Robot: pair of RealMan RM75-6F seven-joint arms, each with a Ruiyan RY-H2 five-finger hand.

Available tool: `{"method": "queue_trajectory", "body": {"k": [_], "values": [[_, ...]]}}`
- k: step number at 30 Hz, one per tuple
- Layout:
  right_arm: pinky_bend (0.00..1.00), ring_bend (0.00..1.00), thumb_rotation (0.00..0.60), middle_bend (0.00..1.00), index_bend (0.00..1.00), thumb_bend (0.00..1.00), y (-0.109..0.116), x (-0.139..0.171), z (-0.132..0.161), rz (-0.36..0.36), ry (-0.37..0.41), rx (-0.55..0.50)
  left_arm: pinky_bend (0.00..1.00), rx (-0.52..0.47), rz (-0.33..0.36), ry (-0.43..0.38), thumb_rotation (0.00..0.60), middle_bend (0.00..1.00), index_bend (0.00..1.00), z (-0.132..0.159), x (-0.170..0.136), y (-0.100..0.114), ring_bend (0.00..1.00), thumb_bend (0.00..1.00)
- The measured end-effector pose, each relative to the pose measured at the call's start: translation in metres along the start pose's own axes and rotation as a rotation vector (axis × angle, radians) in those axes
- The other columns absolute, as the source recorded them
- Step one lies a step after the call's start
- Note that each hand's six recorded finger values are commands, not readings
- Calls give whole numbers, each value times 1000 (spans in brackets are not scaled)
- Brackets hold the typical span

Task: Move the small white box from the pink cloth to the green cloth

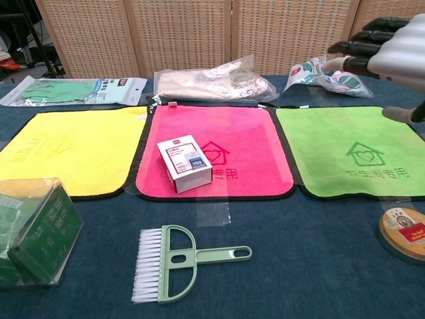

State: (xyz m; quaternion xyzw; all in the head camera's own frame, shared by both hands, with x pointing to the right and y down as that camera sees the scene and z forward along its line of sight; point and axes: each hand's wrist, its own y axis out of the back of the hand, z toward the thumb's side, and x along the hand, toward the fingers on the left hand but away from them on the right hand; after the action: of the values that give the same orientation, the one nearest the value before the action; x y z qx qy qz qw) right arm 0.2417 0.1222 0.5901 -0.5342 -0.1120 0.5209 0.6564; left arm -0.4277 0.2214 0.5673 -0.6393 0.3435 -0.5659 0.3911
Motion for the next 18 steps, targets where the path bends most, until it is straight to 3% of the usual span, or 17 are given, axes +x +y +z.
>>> {"method": "queue_trajectory", "body": {"k": [10, 18], "values": [[0, 0, 600, 0, 55, 414, 33, -42, 45, -43, 84, 50, 0, -8, -2, -8, 600, 0, 0, 1, 0, 0, 0, 343], [0, 0, 600, 0, 68, 414, 45, -64, 72, -71, 162, 115, 0, -11, -8, -13, 600, 0, 0, 2, 1, -2, 0, 343]]}}
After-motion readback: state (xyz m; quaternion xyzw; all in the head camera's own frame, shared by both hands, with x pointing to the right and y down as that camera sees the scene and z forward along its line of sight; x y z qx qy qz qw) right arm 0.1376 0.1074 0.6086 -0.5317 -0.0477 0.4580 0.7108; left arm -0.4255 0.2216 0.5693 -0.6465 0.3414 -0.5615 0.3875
